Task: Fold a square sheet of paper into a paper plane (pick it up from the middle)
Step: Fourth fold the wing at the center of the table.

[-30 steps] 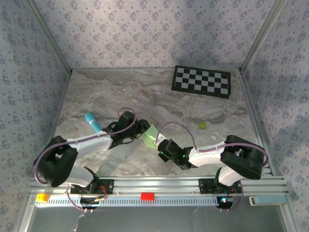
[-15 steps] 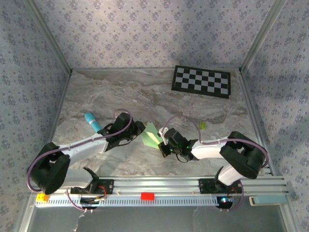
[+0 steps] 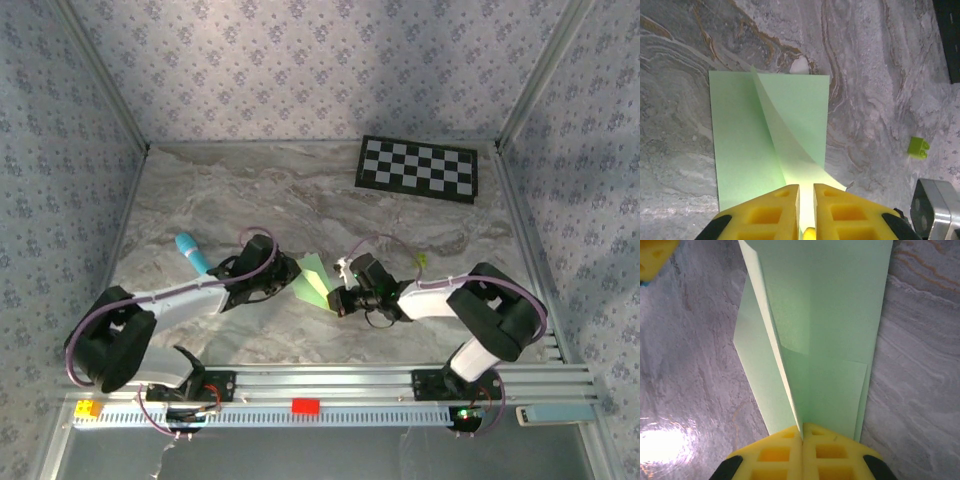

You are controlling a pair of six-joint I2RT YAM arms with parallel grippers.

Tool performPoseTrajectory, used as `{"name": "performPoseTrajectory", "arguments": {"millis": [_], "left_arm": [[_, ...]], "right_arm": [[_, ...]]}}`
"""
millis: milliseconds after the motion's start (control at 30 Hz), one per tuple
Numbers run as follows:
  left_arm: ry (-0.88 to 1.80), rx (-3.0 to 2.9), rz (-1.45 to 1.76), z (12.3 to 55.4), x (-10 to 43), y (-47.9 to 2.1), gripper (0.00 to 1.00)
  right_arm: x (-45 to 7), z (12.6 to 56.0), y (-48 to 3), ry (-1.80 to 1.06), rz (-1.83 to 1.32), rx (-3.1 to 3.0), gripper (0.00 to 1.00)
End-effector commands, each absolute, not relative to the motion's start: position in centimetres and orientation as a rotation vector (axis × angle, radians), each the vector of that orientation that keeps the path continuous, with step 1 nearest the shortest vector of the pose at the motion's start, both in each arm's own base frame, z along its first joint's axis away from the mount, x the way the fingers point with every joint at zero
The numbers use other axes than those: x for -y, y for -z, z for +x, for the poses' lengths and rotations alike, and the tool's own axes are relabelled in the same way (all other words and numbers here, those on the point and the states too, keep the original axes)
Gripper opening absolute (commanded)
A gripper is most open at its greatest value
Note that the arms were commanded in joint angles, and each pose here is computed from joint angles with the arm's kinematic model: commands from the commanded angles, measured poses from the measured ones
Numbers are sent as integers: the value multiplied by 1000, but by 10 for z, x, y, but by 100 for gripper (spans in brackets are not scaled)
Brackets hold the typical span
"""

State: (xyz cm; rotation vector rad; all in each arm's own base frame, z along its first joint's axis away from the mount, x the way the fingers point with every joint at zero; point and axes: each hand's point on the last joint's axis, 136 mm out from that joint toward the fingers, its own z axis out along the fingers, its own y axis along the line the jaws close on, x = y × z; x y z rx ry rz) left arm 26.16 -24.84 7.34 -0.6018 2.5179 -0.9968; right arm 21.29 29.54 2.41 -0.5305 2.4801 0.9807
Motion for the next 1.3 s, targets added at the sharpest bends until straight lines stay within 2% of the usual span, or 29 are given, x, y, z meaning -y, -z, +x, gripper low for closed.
{"name": "performPoseTrajectory", "arguments": {"millis": [0, 300, 700, 1267], "left_arm": [[1042, -2520, -591, 264, 256, -73, 13], [1010, -2566, -597, 262, 257, -56, 7], [1033, -2607, -565, 263, 273, -40, 5], [860, -2698, -634, 245, 248, -5, 1]], "right_arm": [[-302, 210, -25, -1094, -461, -2519, 0], [-298, 213, -22, -1156, -364, -2541, 0], [-293, 212, -19, -1182, -310, -2559, 0], [-294, 212, -22, -1278, -235, -2564, 0]]}}
